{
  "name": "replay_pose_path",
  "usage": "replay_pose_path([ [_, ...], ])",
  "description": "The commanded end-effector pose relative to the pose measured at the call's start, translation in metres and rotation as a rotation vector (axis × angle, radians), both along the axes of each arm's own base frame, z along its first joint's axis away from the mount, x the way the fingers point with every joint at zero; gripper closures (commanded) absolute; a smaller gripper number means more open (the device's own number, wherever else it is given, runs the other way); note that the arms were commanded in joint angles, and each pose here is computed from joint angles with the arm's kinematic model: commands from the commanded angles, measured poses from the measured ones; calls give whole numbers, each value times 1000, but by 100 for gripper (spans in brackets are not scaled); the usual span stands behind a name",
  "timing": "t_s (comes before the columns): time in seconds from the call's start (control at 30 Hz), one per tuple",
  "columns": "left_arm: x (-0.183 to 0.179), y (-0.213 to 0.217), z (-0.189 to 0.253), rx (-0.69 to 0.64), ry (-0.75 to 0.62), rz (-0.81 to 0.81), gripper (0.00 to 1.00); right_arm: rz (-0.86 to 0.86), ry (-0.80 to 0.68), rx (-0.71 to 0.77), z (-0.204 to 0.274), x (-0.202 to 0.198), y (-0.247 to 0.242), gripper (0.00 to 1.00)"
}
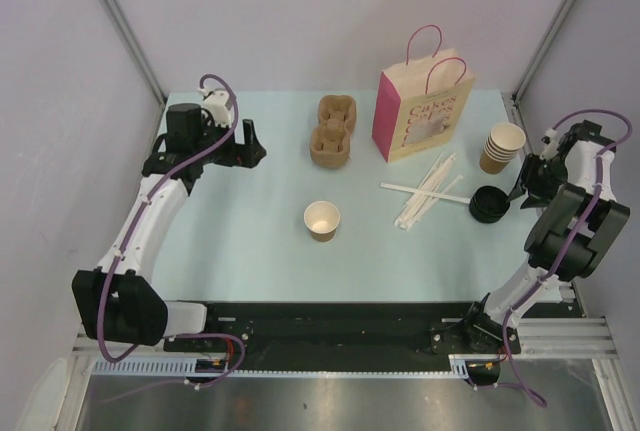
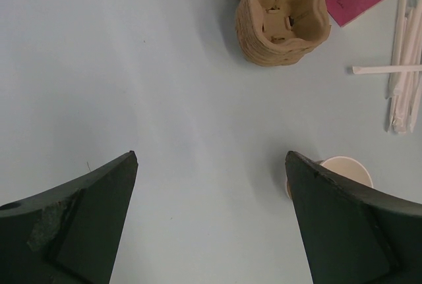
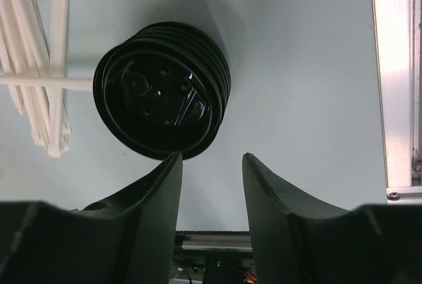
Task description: Pack the takeout coffee
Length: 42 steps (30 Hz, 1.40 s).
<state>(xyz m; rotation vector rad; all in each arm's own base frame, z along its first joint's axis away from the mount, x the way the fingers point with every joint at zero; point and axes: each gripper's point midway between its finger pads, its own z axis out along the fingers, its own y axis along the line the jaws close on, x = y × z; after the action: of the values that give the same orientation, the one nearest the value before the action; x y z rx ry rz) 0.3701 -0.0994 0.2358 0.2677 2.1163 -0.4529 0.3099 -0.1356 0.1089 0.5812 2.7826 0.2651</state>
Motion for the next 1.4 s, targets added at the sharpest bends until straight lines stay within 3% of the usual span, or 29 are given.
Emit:
replay_pose_path([
  [0.0, 10, -1, 20, 18, -62, -10, 0, 1, -22, -10, -11, 15, -3, 55],
  [0.53, 13, 2, 19, 40, -57, -2, 0, 48, 24, -129, -35, 30, -12, 60],
  [0.87, 13, 2, 20, 32, -58, 3, 1, 55, 37, -97, -42, 30, -7, 64],
  [1.2, 12, -2, 26, 14, -65, -7, 1, 57, -7, -90, -19, 31, -5, 100],
  [1.37, 8, -2, 26, 13, -67, -9, 1, 52, -48, -91, 10, 26, -11, 100],
])
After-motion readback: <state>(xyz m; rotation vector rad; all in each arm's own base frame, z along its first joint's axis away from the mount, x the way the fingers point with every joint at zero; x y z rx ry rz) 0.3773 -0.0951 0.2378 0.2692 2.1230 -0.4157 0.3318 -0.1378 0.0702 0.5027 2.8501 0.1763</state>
